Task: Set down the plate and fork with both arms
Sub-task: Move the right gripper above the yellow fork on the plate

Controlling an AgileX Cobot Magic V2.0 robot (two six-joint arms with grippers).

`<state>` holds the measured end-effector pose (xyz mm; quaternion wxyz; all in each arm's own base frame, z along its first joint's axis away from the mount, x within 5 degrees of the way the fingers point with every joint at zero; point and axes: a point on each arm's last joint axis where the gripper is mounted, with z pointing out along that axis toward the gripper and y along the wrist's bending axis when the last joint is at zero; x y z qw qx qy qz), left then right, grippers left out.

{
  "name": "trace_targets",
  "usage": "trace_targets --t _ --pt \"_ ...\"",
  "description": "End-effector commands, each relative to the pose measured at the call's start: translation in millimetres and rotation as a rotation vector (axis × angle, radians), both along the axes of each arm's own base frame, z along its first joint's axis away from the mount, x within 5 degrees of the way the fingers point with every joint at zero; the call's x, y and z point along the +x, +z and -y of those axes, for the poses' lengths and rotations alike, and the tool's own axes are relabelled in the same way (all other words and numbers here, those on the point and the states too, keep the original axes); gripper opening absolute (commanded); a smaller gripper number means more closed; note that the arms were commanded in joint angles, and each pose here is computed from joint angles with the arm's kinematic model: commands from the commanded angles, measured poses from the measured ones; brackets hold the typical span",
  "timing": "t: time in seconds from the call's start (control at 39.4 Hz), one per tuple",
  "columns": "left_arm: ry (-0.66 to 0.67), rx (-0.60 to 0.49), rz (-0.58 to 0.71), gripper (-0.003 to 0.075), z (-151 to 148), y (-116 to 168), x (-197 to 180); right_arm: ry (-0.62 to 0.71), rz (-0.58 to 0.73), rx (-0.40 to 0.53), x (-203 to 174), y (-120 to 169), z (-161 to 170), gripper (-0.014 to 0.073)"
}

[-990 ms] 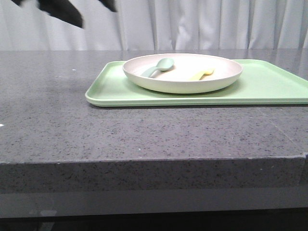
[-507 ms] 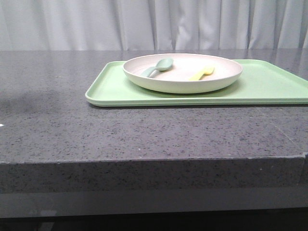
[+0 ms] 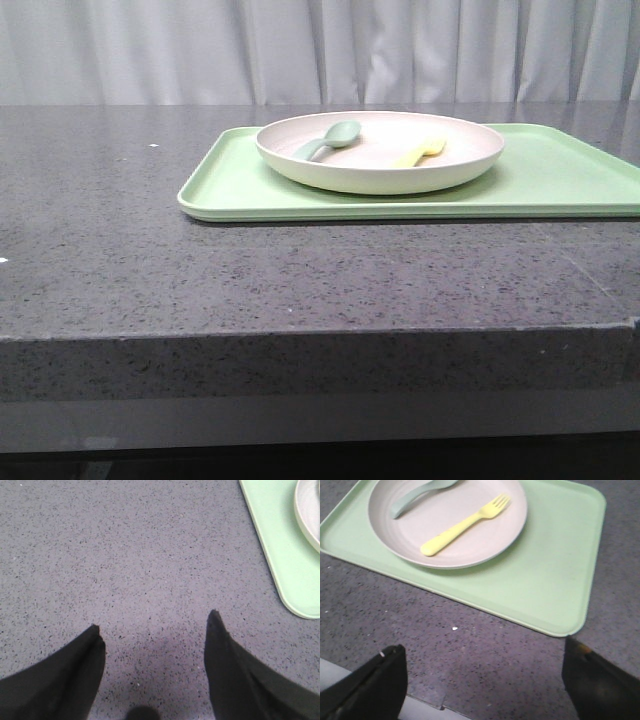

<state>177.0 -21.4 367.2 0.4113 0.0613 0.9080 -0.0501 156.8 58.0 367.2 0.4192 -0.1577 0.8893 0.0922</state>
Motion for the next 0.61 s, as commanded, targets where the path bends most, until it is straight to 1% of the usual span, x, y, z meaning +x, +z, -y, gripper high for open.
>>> trace_targets --t 0.0,0.18,0.25,0.41,0.58 --pt "0.004 -0.025 0.109 0.043 -0.3 12.6 -7.9 0.032 0.004 0.025 19.9 15.9 -16.0 0.0645" --pt "0.004 -0.024 0.102 0.043 -0.4 10.3 -9.7 -0.014 -0.171 0.026 58.1 15.4 -33.0 0.0645" --pt "0.004 -0.024 0.098 0.043 -0.3 9.5 -8.6 -0.024 -0.22 0.018 74.3 15.4 -39.5 0.0645" --pt "0.004 -0.023 0.089 0.043 -0.2 8.0 -6.3 -0.04 -0.266 0.015 108.0 13.9 -52.9 0.0645" --pt "0.004 -0.023 0.086 0.043 -0.1 7.3 -5.1 -0.069 -0.311 0.024 146.1 3.5 -68.0 0.0645"
